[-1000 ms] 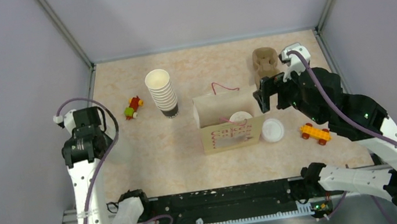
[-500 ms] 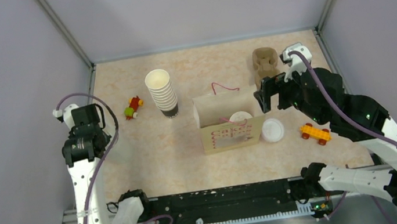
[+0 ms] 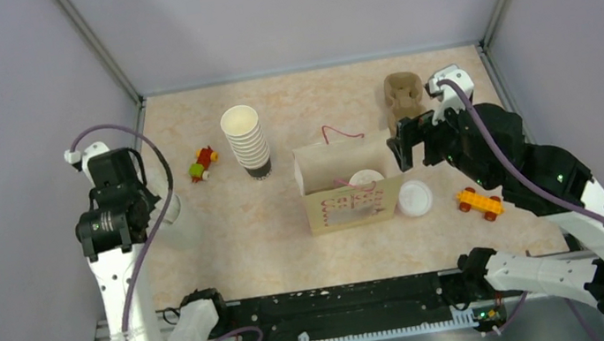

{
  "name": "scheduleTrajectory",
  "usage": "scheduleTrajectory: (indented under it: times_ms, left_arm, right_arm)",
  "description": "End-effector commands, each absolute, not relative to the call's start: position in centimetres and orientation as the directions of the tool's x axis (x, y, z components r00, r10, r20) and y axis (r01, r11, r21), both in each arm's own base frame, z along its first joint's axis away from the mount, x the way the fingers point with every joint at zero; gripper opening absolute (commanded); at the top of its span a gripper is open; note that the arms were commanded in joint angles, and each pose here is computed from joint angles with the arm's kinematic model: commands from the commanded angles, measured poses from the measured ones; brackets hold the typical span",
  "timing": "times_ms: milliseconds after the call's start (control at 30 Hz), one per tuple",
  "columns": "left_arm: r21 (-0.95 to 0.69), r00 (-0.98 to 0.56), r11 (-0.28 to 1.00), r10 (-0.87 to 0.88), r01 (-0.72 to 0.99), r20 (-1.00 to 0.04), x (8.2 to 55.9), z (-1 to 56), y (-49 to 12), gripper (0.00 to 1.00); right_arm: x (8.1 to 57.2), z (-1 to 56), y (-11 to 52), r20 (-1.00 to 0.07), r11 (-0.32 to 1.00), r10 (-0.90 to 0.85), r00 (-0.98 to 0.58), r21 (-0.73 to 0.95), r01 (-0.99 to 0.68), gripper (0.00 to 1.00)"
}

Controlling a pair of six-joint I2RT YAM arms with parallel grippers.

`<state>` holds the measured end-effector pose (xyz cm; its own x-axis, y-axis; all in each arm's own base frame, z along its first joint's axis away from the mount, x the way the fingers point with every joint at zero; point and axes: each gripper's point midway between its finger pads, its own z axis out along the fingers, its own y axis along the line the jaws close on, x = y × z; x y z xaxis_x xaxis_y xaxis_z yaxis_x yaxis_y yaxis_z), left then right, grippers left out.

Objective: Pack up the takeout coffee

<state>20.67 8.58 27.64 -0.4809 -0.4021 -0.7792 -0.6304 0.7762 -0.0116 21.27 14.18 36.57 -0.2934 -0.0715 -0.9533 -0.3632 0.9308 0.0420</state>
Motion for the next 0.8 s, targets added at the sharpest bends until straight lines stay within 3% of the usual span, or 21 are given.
scheduleTrajectory:
  times_ms: [0,400,633,767]
  left_arm:
    - [-0.021,-0.482,0.809,-0.371,-0.588,-0.794,19.9,30.5,8.0,0.0]
    - [-0.027,-0.442,0.89,-0.252,-0.455,-0.861,17.8,39.4,6.5,0.0]
    - [-0.159,-0.222,0.951,-0.22,-0.266,-0.95,18.5,46.2,3.3,0.0]
    - [-0.285,-0.14,0.942,-0.311,-0.176,-0.94,19.3,48.3,1.3,0.0]
  right_arm:
    - [22.1,38.4,14.3,-0.972,0.934,-0.056,-0.229,0.03,-0.356,0.96]
    - [23.1,38.9,15.8,-0.972,0.929,-0.051,-0.23,0.038,-0.368,0.96]
    - [23.5,40.2,16.0,-0.98,0.933,0.01,-0.201,0.082,-0.352,0.96]
    - [23.6,40.7,16.3,-0.976,0.932,0.044,-0.214,0.117,-0.344,0.95]
